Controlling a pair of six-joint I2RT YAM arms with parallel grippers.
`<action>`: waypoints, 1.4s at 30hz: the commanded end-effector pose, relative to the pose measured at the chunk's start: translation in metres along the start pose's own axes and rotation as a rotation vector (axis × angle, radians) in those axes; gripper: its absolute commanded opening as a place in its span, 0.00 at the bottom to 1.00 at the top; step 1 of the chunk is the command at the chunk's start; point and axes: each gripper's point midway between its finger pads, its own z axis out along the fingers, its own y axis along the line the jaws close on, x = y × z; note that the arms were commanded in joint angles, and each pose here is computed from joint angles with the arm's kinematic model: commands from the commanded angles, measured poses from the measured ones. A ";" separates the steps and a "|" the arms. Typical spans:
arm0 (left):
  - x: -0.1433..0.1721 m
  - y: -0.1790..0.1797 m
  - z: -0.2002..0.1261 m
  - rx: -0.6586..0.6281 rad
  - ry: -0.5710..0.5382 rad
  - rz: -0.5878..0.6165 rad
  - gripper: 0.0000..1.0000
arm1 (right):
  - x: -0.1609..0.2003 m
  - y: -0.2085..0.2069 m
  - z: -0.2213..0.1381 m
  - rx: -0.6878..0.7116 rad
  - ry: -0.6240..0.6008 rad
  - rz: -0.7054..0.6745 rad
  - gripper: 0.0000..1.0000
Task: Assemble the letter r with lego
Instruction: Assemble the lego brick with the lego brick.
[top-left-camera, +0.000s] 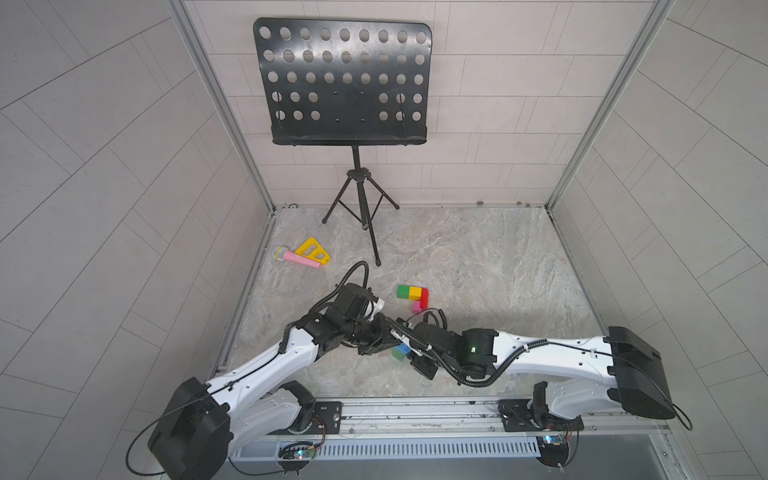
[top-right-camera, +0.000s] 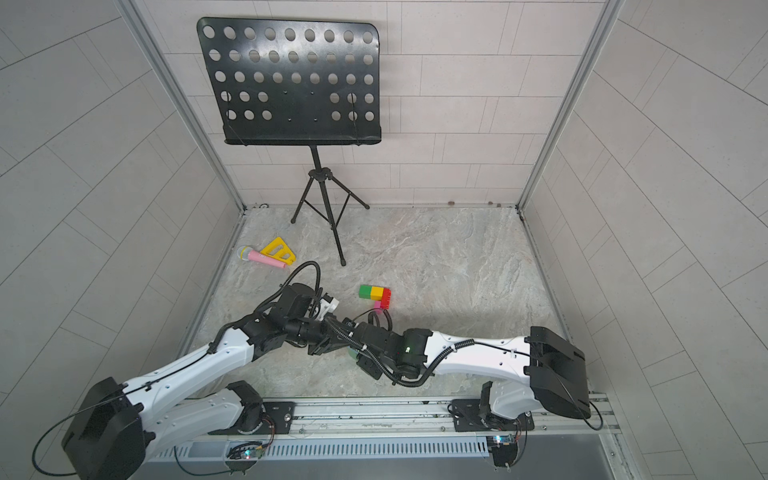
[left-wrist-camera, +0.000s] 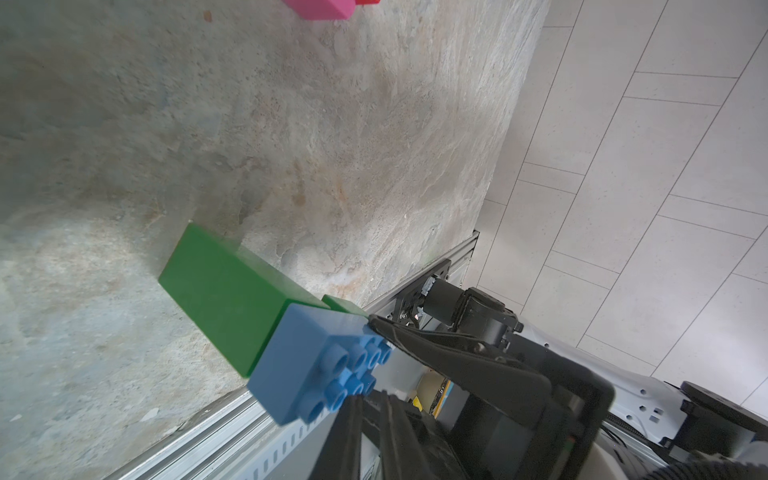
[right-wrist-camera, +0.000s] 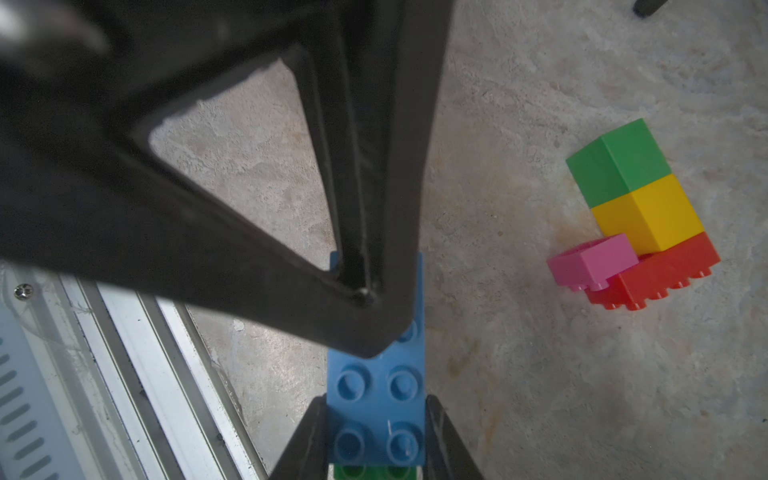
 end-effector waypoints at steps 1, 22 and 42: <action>-0.004 -0.002 0.006 -0.007 -0.005 0.009 0.13 | 0.001 -0.004 -0.001 0.019 0.017 0.008 0.00; 0.008 0.118 0.035 -0.347 0.031 -0.152 0.00 | 0.003 -0.004 -0.004 0.009 0.010 0.041 0.00; 0.022 0.160 0.045 -0.340 0.021 -0.256 0.00 | -0.020 -0.011 -0.023 0.048 -0.048 0.040 0.00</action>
